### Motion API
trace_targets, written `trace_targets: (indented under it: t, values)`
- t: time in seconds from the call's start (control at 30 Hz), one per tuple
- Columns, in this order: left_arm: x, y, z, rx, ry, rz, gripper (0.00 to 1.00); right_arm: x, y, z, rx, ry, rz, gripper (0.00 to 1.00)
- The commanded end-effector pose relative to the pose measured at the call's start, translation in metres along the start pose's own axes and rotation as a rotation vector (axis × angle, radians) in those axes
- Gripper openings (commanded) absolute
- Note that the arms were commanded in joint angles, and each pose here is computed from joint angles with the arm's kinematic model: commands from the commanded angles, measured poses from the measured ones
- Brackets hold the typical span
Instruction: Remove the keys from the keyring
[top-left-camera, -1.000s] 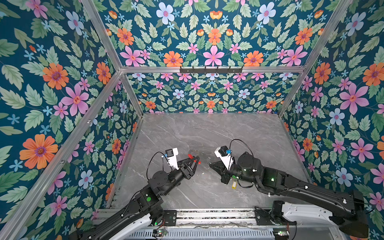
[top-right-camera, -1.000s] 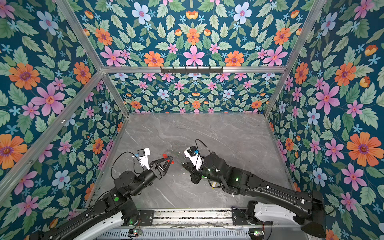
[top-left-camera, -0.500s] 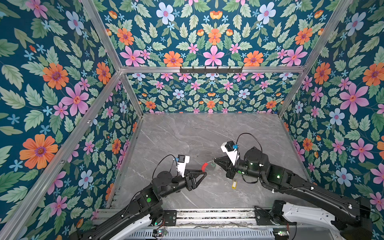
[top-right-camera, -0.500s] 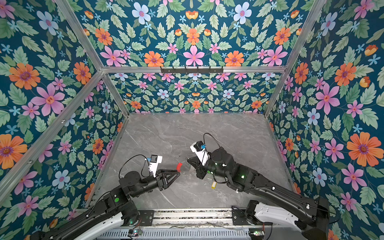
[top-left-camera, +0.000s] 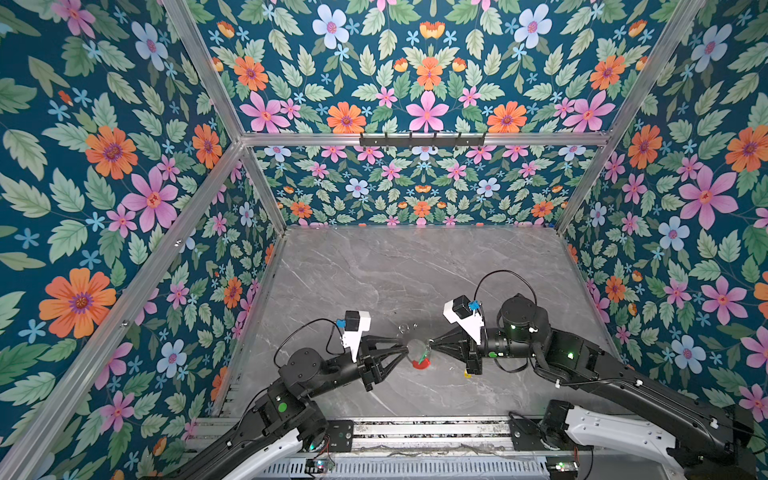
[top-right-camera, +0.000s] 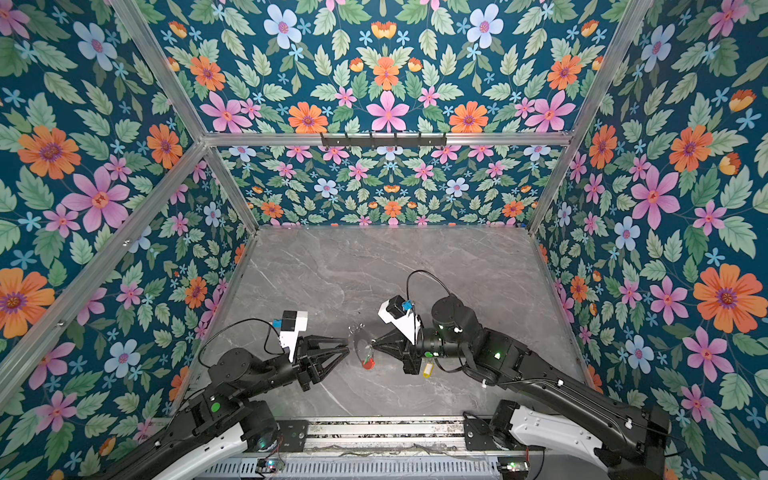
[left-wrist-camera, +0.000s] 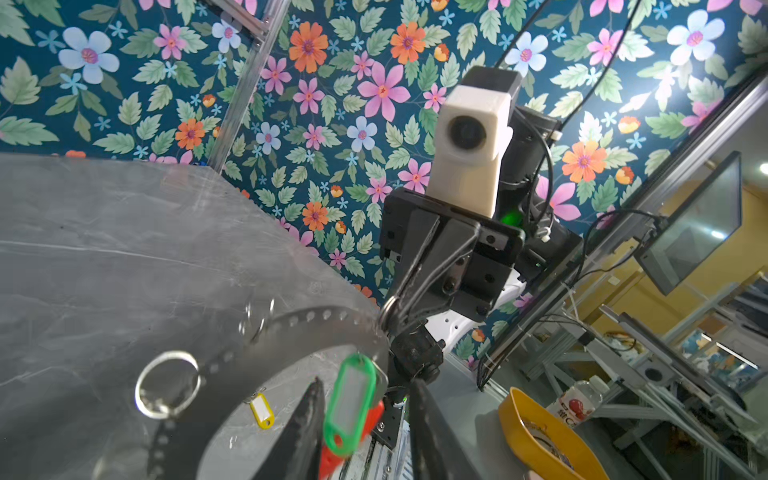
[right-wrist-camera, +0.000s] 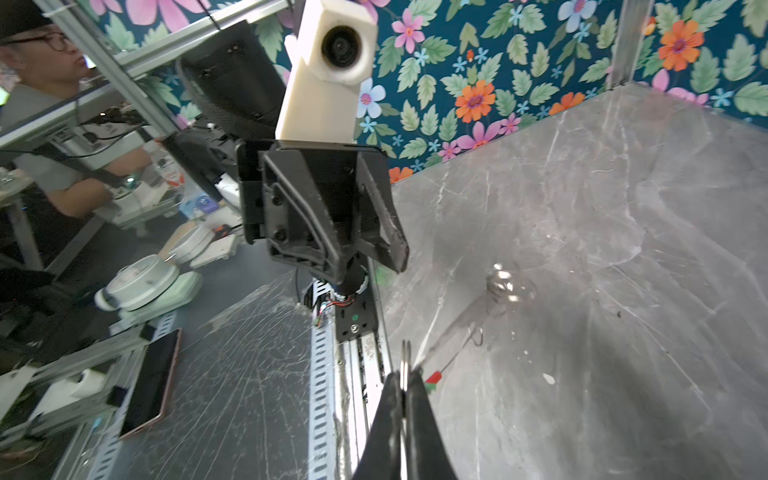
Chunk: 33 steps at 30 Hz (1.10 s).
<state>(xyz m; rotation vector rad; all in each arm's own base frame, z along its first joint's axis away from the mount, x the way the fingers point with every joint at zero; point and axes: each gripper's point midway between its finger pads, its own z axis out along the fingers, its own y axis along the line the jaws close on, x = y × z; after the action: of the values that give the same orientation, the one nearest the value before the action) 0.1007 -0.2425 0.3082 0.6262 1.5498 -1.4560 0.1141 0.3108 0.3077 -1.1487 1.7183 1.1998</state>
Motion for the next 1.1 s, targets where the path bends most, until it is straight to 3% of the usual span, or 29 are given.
trace_targets:
  t: [0.0,0.1,0.3,0.63,0.97,1.07]
  values:
    - [-0.012,-0.023,0.008,0.112,-0.003,0.098,0.34,0.002,0.02,-0.002,-0.117,0.032,-0.014,0.0]
    - [-0.008,-0.025,0.017,0.14,0.03,0.088,0.35,0.003,0.024,0.0,-0.145,0.049,-0.006,0.0]
    - [-0.007,-0.033,0.019,0.196,0.043,0.072,0.23,0.002,0.019,0.001,-0.117,0.048,-0.004,0.0]
    - [0.001,-0.033,0.024,0.215,0.082,0.045,0.26,0.001,0.016,0.005,-0.108,0.068,0.007,0.0]
    - [0.001,-0.033,0.027,0.232,0.073,0.041,0.01,-0.003,0.014,0.007,-0.098,0.062,0.008,0.0]
    - [-0.003,-0.032,0.026,0.23,0.036,0.044,0.0,-0.008,0.012,0.007,-0.086,0.042,0.011,0.0]
